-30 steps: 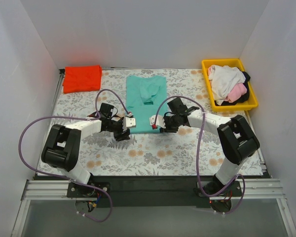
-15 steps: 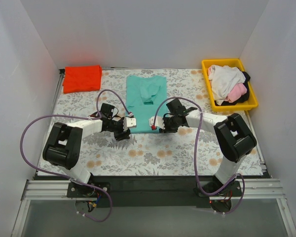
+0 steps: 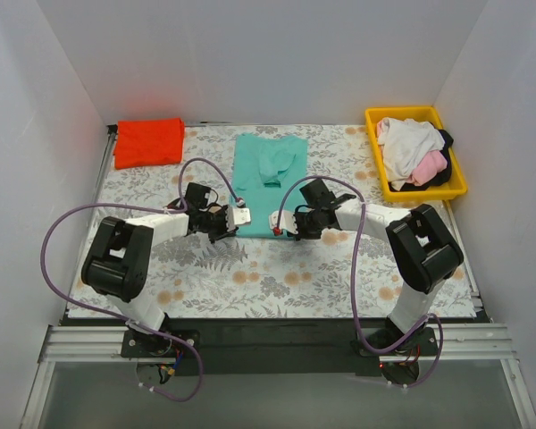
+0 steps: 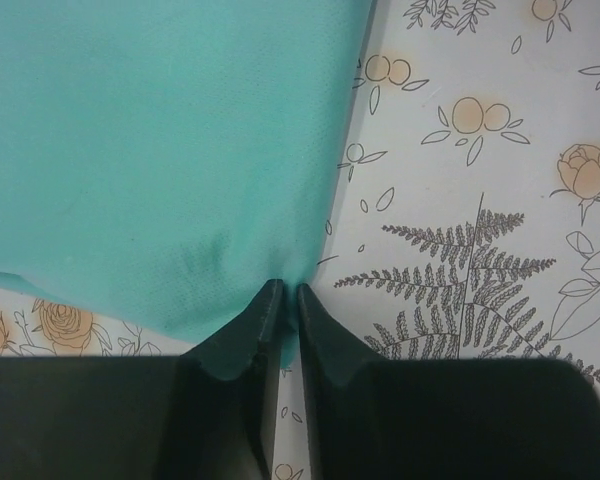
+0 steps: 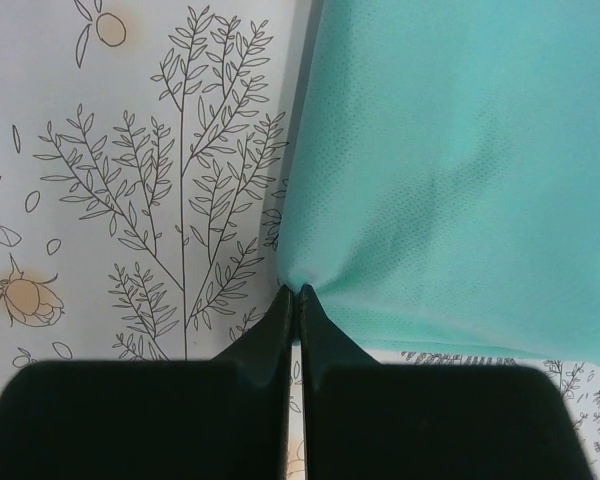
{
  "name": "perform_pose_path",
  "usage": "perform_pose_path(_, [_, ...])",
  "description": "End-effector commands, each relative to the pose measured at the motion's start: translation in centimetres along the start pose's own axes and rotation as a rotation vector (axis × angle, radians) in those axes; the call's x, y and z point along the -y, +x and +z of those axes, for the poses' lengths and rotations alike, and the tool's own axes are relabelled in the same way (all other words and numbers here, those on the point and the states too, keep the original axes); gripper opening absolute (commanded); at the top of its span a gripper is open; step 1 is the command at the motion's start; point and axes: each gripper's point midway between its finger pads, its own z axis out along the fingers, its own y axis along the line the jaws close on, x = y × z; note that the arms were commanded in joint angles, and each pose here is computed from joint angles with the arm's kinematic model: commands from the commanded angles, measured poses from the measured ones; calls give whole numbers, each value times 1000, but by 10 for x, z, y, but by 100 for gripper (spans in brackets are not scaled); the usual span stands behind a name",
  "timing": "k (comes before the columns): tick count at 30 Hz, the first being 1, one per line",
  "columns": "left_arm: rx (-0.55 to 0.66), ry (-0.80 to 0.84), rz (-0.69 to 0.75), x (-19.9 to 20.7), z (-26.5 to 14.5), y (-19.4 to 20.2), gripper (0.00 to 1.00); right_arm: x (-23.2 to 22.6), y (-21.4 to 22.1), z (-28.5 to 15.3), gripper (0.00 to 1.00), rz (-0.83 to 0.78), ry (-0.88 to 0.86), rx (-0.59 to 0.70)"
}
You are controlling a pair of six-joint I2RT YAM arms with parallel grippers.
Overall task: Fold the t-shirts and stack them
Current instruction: Fold the tshirt
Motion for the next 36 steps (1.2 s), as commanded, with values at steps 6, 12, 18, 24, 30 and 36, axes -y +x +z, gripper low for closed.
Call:
perform_pose_path(6, [-80,35,34,21,-7,4,0,3,-9,-14,1,89,-18,4])
perform_pose_path(12, [-9,39,0,-3,-34,-48,0,48,-33,-61,1,124,82,64])
perform_pose_path(18, [29,-24,38,-38,-58,-91,0,81,-50,-105,1,111,174,79])
perform_pose_path(24, [74,-32,66,-36,-89,-125,0,75,-62,-134,1,87,192,89])
perform_pose_path(30, [86,49,57,15,-114,-136,0,29,-69,-151,1,31,132,83])
perform_pose_path(36, [132,80,31,67,-150,-150,0,-36,-85,-172,1,-41,121,89])
